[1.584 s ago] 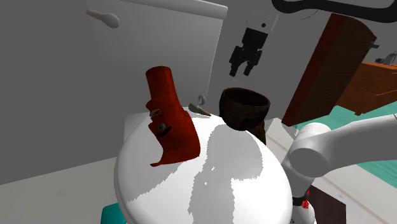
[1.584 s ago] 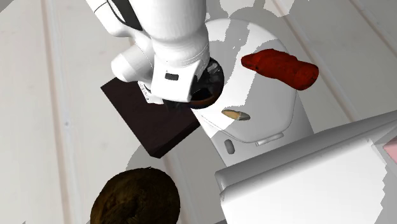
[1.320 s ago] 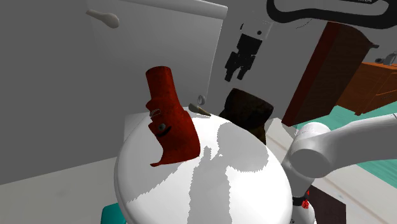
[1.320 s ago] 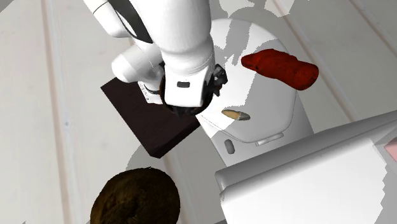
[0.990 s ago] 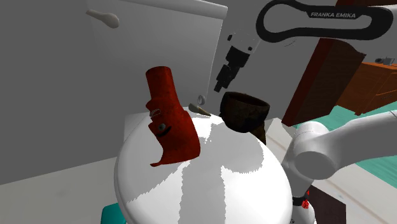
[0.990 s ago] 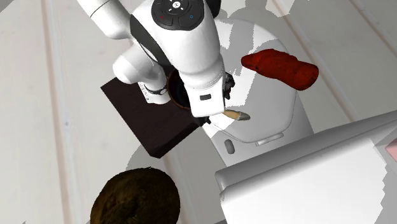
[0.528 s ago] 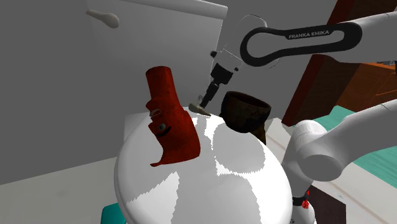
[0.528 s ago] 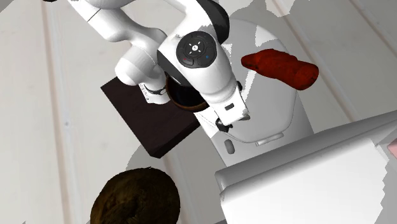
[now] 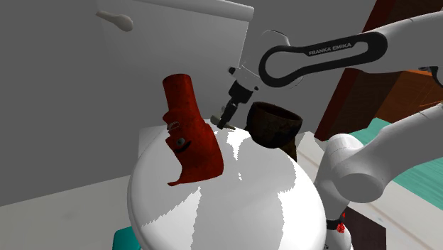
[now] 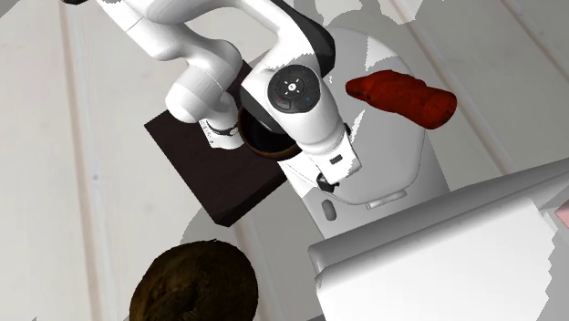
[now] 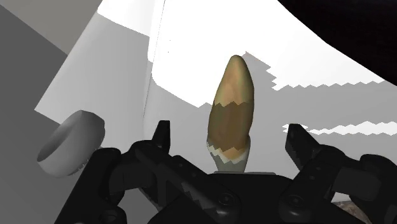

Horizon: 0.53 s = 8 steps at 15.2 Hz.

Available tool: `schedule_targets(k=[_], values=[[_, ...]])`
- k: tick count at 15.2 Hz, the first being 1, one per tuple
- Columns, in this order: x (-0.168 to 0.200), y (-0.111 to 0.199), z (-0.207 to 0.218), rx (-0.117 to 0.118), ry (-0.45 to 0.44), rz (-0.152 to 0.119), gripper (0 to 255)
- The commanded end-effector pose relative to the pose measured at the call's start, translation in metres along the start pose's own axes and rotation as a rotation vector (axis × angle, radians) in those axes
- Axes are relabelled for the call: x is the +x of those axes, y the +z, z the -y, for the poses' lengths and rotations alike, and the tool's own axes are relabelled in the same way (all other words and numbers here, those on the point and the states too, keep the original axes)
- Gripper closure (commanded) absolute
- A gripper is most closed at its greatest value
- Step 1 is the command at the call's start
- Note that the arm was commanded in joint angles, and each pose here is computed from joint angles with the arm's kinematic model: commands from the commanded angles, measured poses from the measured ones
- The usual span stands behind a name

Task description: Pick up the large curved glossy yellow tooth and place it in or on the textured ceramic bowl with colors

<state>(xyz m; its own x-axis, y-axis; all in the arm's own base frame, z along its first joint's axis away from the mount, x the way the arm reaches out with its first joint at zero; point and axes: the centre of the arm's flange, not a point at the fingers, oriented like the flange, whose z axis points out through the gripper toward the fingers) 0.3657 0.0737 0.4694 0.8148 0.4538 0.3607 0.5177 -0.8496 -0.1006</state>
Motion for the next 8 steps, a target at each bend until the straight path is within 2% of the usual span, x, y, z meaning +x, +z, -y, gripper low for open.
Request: schedule_targets(k=[1, 6, 7, 8], values=[[-0.0002, 0.0025, 0.0002, 0.000, 0.000, -0.001, 0], [-0.0002, 0.0025, 0.0002, 0.000, 0.000, -0.001, 0], [-0.0002, 0.0025, 0.0002, 0.000, 0.000, -0.001, 255], [-0.0002, 0.0025, 0.0002, 0.000, 0.000, -0.001, 255]])
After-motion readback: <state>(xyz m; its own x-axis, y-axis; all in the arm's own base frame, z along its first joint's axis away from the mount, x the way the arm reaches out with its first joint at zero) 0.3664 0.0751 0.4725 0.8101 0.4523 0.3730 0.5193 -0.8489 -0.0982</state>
